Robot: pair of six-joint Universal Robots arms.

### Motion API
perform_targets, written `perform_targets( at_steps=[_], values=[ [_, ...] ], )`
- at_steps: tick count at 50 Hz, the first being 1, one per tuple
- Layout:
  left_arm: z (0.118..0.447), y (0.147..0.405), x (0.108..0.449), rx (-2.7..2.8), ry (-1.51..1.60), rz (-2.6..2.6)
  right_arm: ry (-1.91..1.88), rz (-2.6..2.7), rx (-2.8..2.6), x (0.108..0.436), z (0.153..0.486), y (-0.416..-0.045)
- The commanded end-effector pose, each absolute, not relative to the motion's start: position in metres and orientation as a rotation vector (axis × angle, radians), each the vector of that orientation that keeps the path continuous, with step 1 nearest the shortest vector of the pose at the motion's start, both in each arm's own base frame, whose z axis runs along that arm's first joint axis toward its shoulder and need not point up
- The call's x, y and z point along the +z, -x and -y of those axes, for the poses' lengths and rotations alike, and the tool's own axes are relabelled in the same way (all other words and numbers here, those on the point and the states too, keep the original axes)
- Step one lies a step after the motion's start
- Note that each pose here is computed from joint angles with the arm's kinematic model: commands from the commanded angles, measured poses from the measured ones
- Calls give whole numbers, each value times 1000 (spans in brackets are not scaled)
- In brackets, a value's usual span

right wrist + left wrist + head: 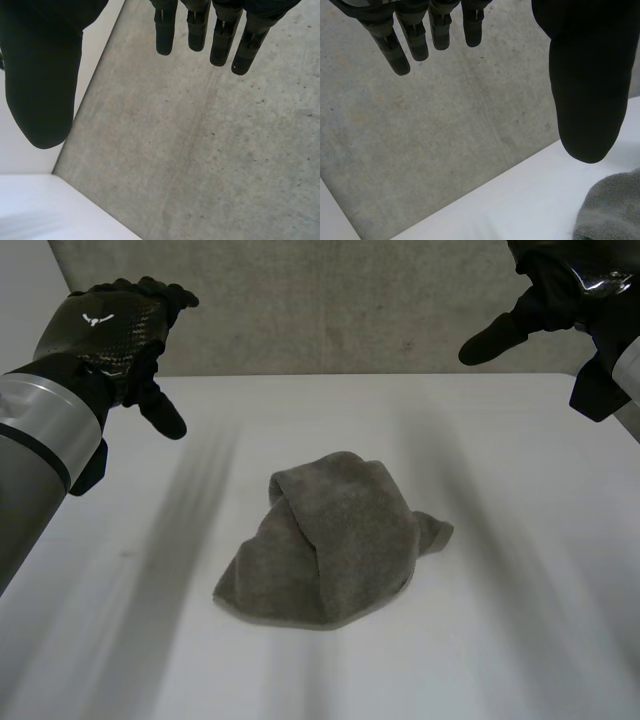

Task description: Fold the towel.

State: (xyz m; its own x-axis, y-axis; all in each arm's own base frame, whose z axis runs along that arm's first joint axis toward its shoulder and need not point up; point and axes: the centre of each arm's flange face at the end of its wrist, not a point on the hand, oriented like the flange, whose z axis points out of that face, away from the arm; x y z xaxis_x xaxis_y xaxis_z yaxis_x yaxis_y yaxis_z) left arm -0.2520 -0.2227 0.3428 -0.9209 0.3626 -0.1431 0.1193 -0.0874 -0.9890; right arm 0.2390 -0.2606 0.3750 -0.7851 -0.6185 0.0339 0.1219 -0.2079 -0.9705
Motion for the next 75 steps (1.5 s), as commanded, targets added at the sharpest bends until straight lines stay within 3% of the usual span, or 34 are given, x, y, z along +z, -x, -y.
perform_targets(
  at_steps=[1,7,11,27,34,44,49,53,62,63,68,75],
  values=[
    [223,255,334,2114,551,2011,747,-1683,-2086,366,259,-237],
    [229,265,307,2030,607,2081,964,-1830,-2032,337,261,-242],
    [231,270,285,1956,643,2148,1178,-1964,-1932,300,263,-248],
    [226,269,149,1653,754,2421,1311,-1981,-1810,173,269,-272],
    [220,268,135,1652,759,2418,1351,-1967,-1777,137,268,-280],
    [219,270,119,1602,785,2448,1366,-1958,-1759,113,274,-289],
    [226,273,118,1632,771,2427,1325,-1909,-1857,121,285,-292],
    [231,274,130,1700,742,2379,1249,-1836,-1994,157,291,-291],
    [226,273,236,2030,619,2061,1022,-1764,-2086,261,274,-278],
    [223,271,259,2093,591,1987,1022,-1764,-2086,261,274,-278],
    [211,260,311,2207,563,1874,1045,-1836,-1996,303,255,-272],
    [200,253,328,2215,747,1973,1203,-1912,-1942,346,243,-266]
  ],
)
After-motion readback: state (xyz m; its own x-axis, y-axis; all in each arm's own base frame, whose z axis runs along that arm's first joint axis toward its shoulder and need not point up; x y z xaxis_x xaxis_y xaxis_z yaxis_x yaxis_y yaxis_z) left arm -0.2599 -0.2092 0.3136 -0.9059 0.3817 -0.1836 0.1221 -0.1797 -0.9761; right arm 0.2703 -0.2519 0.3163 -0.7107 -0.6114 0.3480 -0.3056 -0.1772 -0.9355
